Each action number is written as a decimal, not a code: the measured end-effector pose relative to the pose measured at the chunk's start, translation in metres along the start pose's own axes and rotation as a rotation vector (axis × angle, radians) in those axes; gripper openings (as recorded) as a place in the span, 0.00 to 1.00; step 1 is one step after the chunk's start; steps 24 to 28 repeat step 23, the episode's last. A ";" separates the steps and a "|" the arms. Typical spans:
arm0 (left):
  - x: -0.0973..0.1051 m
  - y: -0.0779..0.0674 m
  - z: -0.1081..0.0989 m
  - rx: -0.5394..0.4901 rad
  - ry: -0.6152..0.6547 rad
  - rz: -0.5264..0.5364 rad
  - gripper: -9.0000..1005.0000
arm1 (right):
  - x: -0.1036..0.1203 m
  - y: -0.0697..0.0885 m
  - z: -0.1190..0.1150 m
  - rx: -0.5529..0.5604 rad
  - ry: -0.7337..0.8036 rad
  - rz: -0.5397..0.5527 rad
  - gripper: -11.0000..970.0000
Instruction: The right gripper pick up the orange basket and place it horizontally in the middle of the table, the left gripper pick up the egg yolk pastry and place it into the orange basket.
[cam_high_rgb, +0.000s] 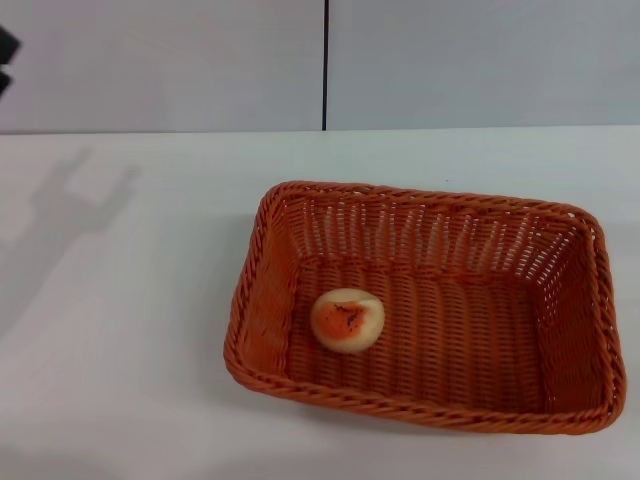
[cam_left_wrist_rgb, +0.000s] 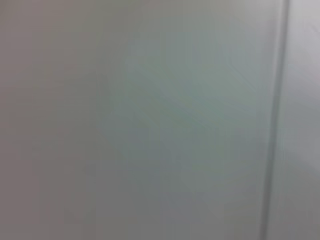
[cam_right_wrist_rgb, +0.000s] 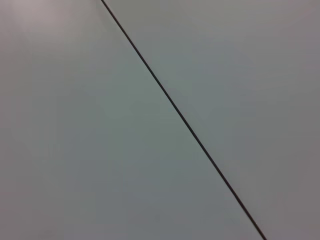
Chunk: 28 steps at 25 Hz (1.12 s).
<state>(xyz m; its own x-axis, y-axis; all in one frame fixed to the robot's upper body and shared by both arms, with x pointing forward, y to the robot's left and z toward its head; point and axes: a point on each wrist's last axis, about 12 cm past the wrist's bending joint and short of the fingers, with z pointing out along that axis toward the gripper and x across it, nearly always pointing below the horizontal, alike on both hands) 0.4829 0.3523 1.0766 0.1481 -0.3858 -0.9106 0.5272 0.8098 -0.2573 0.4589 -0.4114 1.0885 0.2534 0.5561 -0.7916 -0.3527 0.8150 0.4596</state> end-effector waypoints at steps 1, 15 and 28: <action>0.000 0.000 0.000 0.000 0.000 0.000 0.80 | 0.001 0.000 -0.002 0.008 0.000 -0.023 0.61; -0.004 0.004 -0.016 -0.094 -0.072 0.007 0.80 | 0.005 -0.003 -0.007 0.055 0.006 -0.037 0.61; -0.004 0.004 -0.016 -0.096 -0.069 0.005 0.80 | 0.006 -0.003 -0.009 0.064 0.008 -0.033 0.61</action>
